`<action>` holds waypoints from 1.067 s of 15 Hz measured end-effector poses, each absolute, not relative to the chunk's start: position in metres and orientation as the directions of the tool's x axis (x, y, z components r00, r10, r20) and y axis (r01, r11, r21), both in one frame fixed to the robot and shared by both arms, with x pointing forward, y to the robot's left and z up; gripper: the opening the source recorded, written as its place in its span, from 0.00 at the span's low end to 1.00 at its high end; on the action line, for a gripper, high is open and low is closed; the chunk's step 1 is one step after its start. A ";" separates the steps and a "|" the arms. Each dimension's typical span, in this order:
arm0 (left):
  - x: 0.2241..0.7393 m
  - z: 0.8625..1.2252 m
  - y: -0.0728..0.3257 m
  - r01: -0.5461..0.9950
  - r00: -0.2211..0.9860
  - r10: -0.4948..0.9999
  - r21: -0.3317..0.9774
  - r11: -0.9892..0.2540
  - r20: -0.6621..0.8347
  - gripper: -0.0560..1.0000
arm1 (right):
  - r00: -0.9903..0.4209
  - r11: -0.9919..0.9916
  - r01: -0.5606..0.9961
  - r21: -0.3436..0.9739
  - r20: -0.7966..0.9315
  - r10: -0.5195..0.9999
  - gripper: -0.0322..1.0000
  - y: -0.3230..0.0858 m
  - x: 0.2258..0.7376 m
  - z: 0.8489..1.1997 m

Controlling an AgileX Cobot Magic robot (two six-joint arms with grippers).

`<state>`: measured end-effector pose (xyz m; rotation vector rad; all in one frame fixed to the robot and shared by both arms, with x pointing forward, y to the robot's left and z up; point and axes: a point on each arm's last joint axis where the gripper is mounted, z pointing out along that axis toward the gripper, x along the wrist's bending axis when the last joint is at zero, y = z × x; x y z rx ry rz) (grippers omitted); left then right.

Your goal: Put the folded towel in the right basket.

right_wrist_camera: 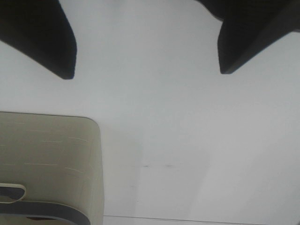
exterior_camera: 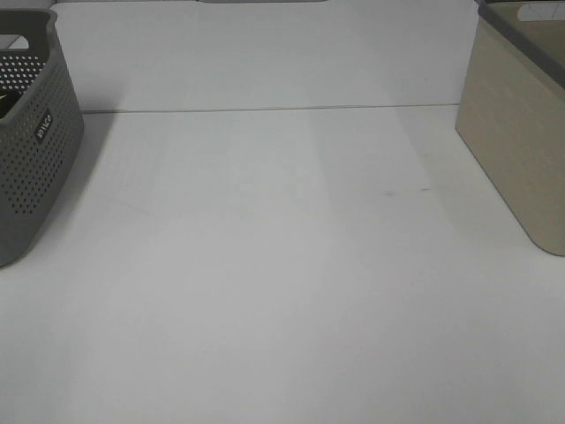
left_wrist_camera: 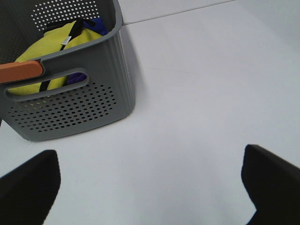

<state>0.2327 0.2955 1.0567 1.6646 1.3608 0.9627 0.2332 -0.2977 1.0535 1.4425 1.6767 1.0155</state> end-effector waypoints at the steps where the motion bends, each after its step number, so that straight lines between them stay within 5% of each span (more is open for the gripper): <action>1: 0.233 1.057 0.295 0.408 0.145 0.986 0.903 -0.137 0.084 0.99 | -0.142 0.075 0.447 0.891 -0.013 0.990 0.77 -0.298 0.233 1.053; 6: 0.233 1.057 0.295 0.408 0.145 0.986 0.903 -0.137 0.084 0.99 | -0.012 0.013 0.453 0.891 -0.009 1.000 0.77 -0.297 0.234 1.053; 16: 0.233 1.057 0.295 0.408 0.145 0.986 0.903 -0.137 0.084 0.99 | -0.009 0.012 0.447 0.894 -0.009 1.000 0.77 -0.297 0.233 1.054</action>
